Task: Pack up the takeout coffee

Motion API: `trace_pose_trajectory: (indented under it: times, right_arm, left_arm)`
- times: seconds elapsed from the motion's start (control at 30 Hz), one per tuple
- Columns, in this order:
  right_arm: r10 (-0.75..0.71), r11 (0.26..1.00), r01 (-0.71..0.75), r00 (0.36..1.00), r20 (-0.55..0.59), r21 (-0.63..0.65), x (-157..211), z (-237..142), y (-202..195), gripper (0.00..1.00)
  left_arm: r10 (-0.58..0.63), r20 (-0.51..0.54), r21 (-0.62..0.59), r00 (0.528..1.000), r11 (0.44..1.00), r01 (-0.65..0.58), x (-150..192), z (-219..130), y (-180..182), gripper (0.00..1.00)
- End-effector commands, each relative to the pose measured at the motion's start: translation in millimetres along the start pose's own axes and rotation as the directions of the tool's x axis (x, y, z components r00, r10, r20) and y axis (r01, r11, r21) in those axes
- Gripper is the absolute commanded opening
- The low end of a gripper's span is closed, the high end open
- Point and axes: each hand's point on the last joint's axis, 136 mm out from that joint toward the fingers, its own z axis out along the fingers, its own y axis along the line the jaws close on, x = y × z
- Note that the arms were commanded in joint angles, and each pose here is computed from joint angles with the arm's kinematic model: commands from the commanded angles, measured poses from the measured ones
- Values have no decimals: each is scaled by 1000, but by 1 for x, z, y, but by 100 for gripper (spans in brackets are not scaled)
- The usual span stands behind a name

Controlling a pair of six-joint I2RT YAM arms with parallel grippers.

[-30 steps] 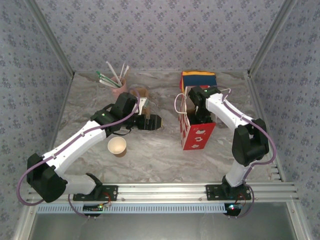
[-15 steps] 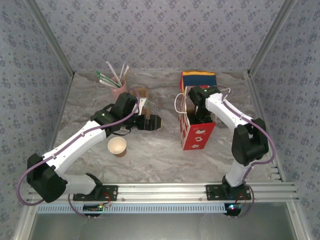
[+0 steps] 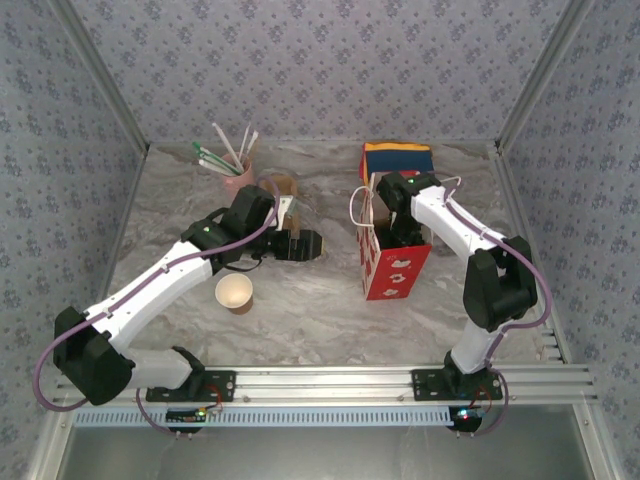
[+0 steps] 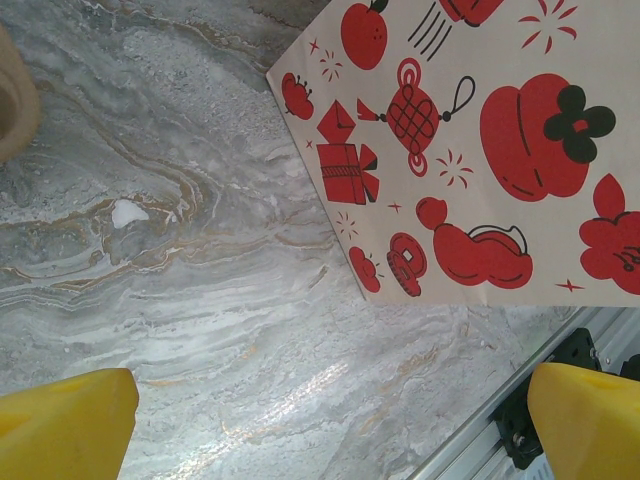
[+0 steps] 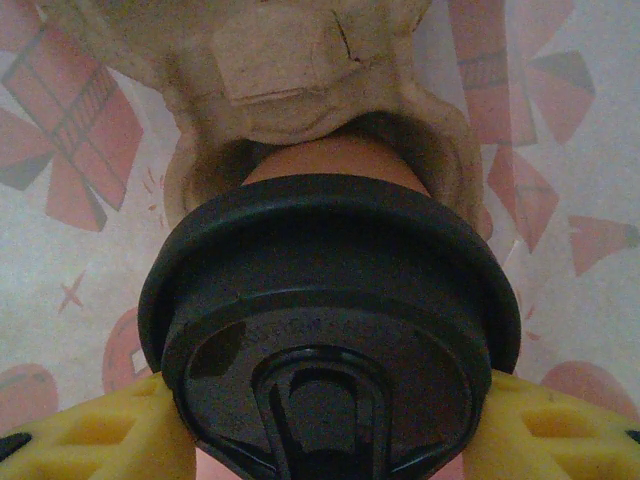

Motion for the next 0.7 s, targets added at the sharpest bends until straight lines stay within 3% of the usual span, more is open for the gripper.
trace_pose_trajectory:
  times: [0.0,0.67]
  right_arm:
    - [-10,999,13,998,-68,53,-12,62,-3,59]
    - [-23,998,28,997,-78,59,-18,58,0,59]
  left_arm:
    - [29,25,13,999,999,-30,-6,-10,-8,100]
    - [32,22,14,999,999,-32,-5,-10,-8,100]
